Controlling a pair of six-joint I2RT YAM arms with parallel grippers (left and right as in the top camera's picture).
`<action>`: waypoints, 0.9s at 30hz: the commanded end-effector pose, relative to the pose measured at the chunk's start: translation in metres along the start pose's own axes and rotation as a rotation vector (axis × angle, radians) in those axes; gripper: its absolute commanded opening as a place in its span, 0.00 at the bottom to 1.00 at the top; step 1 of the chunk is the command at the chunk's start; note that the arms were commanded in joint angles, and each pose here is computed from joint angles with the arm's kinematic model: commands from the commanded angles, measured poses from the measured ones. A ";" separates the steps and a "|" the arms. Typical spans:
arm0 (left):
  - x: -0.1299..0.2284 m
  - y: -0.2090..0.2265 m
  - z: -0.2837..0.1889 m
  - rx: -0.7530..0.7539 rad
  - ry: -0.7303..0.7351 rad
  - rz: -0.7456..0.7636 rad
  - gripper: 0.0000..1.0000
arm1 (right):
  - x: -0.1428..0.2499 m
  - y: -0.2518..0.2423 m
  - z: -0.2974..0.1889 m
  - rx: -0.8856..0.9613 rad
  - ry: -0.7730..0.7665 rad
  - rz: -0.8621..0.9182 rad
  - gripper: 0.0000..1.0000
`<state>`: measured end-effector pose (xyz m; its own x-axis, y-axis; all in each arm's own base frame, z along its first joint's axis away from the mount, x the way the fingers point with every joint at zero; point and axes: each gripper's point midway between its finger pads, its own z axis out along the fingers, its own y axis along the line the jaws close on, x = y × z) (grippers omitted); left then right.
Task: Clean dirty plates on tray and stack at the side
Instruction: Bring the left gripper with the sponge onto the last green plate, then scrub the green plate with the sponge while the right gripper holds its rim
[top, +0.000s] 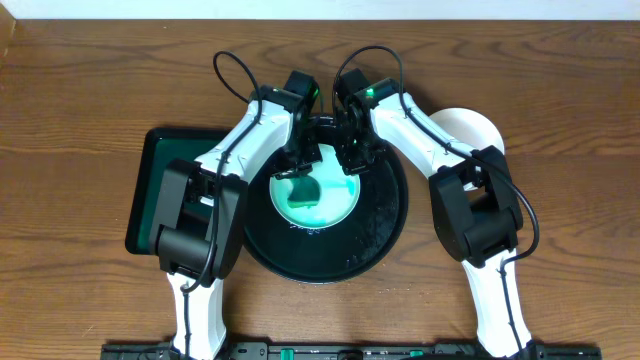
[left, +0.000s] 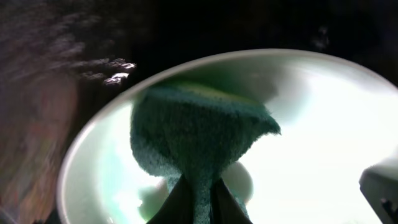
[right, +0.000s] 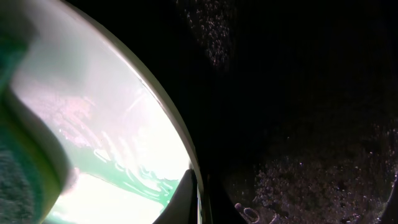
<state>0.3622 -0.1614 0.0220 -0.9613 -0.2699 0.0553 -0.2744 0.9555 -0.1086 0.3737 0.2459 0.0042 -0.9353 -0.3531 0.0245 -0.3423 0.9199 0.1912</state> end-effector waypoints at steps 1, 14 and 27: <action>0.015 -0.014 0.016 0.075 0.066 0.123 0.07 | 0.010 -0.010 0.020 0.037 0.048 0.021 0.01; 0.048 -0.046 0.012 0.296 0.203 0.281 0.07 | 0.010 -0.010 0.021 0.037 0.048 0.021 0.01; -0.019 0.057 0.013 -0.234 -0.112 -0.147 0.07 | 0.010 -0.010 0.021 0.037 0.045 0.021 0.01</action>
<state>0.3382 -0.1540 0.0166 -0.9446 -0.3013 0.1301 -0.3102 0.9491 -0.0543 0.3737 0.2464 0.0042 -0.9353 -0.3532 0.0238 -0.3422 0.9194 0.1940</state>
